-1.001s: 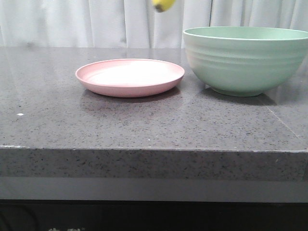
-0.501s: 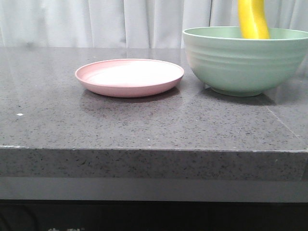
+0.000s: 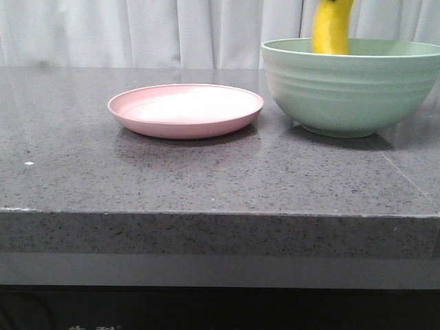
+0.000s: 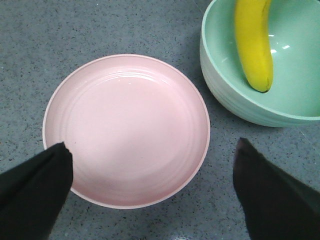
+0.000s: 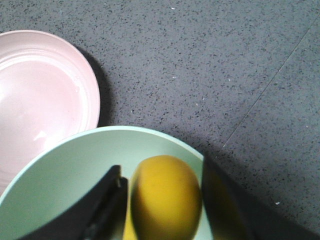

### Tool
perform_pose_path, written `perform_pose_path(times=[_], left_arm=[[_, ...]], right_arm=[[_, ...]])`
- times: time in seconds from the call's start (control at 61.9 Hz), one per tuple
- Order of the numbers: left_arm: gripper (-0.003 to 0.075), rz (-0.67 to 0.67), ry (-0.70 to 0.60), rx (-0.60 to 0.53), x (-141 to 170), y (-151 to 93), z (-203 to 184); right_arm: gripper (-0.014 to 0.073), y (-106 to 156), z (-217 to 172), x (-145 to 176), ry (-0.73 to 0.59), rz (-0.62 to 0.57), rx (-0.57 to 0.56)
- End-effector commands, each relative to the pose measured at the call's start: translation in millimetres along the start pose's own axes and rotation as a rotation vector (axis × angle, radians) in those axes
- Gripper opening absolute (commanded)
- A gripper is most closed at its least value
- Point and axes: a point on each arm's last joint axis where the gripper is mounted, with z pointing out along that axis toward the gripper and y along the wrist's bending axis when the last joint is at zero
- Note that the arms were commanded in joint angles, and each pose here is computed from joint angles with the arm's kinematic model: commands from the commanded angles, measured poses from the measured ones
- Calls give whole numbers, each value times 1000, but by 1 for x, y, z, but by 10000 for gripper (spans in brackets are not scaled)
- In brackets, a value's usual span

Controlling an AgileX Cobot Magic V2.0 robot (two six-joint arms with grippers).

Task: Transfer banana from pink plate to green bowl

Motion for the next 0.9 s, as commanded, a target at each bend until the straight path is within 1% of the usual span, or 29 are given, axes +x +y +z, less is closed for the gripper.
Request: perform_pose_path(times=[0.0, 0.048, 0.178, 0.339, 0.484, 0.549, 0.597, 0.662, 0.678, 0.743, 0.759, 0.775, 0.856, 0.872, 0.888], left_arm=[[640, -1, -138, 15, -17, -5, -24], [640, -1, -138, 15, -17, -5, -24], [640, -1, -136, 15, -16, -5, -24], [640, -1, -135, 15, -16, -5, -24], [638, 7, -149, -13, -18, 0, -24], [607, -24, -167, -39, -20, 9, -25], [554, -55, -180, -63, -21, 18, -26], [465, -101, -192, -92, -21, 29, -28], [427, -106, -193, -99, -21, 32, -29], [318, -129, -199, -133, -21, 45, -31], [291, -135, -202, -141, -21, 48, -32], [248, -142, -203, -153, -21, 52, -33], [95, -167, -208, -187, -20, 65, -36], [68, -174, -210, -197, -20, 69, -37], [42, -180, -211, -202, -20, 71, -38]], right_arm=[[478, 11, -38, -9, -84, -9, 13], [496, 11, -38, -9, -84, -1, 13], [497, 10, -38, -8, -80, 21, 23], [497, 6, -40, -6, -54, 66, 73], [495, 7, -57, -1, -27, 112, 136], [457, 9, -70, 0, -32, 154, 168], [400, 10, -78, 1, -46, 205, 196], [283, 13, -90, 1, -72, 258, 219], [238, 14, -94, 1, -78, 269, 223], [118, 16, -101, 1, -94, 282, 227], [76, 17, -103, 1, -99, 284, 228], [49, 18, -104, 1, -102, 283, 229], [-60, 19, -108, 2, -109, 282, 230], [-76, 19, -108, 2, -109, 284, 231], [-69, 19, -108, 2, -110, 284, 232]])
